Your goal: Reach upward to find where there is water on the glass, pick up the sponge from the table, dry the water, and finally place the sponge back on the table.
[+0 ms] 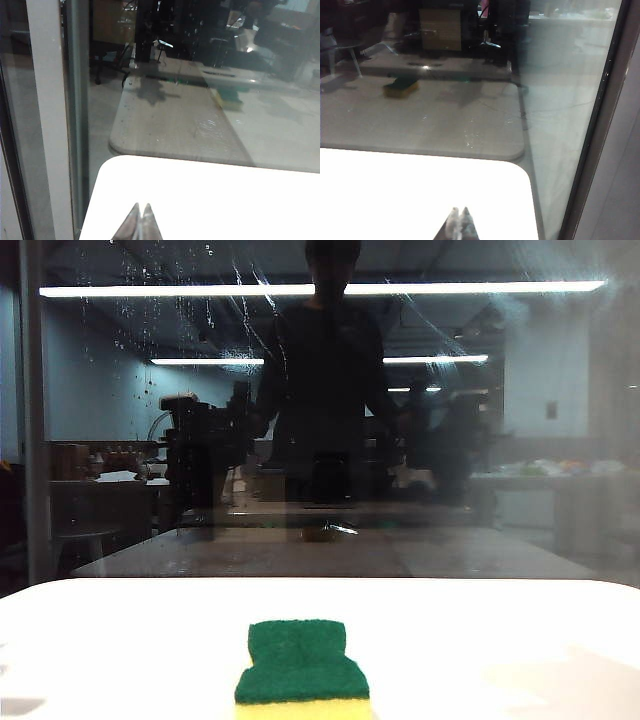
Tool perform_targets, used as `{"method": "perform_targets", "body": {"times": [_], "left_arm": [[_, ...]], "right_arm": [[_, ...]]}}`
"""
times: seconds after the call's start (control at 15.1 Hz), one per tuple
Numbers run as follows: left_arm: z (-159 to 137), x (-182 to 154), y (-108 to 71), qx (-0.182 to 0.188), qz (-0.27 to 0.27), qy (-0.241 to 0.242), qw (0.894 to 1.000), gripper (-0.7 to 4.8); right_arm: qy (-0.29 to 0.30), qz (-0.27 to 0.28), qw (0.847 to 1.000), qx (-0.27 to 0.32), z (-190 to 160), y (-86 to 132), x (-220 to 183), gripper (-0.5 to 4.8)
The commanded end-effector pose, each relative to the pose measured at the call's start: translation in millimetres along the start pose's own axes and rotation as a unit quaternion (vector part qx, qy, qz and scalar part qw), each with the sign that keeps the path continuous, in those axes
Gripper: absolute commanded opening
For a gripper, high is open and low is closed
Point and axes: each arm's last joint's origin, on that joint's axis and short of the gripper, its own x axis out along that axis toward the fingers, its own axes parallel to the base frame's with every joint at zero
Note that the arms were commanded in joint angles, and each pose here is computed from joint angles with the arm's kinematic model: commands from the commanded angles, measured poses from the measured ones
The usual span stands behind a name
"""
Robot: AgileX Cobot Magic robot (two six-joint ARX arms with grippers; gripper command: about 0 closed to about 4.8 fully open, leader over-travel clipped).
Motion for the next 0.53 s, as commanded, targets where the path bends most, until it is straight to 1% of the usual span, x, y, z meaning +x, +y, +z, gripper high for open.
{"method": "perform_targets", "body": {"times": [0.07, 0.27, 0.4, 0.53], "left_arm": [[17, -3, -2.4, 0.003, -0.006, -0.029, 1.0, -0.06], [40, -8, -5.5, 0.006, -0.009, -0.058, 0.998, -0.06], [56, -13, -7.7, 0.006, -0.009, -0.063, 0.998, -0.06], [78, -23, -11.1, 0.006, -0.009, -0.064, 0.998, -0.06]], "right_arm": [[-0.013, -0.002, 1.0, -0.003, 6, 0, -1, -0.05], [-0.037, -0.002, 0.999, 0.002, 23, 0, -5, -0.05], [-0.062, -0.016, 0.998, 0.016, 41, 0, -11, -0.05], [-0.084, -0.04, 0.996, 0.017, 65, 0, -20, -0.05]]}}
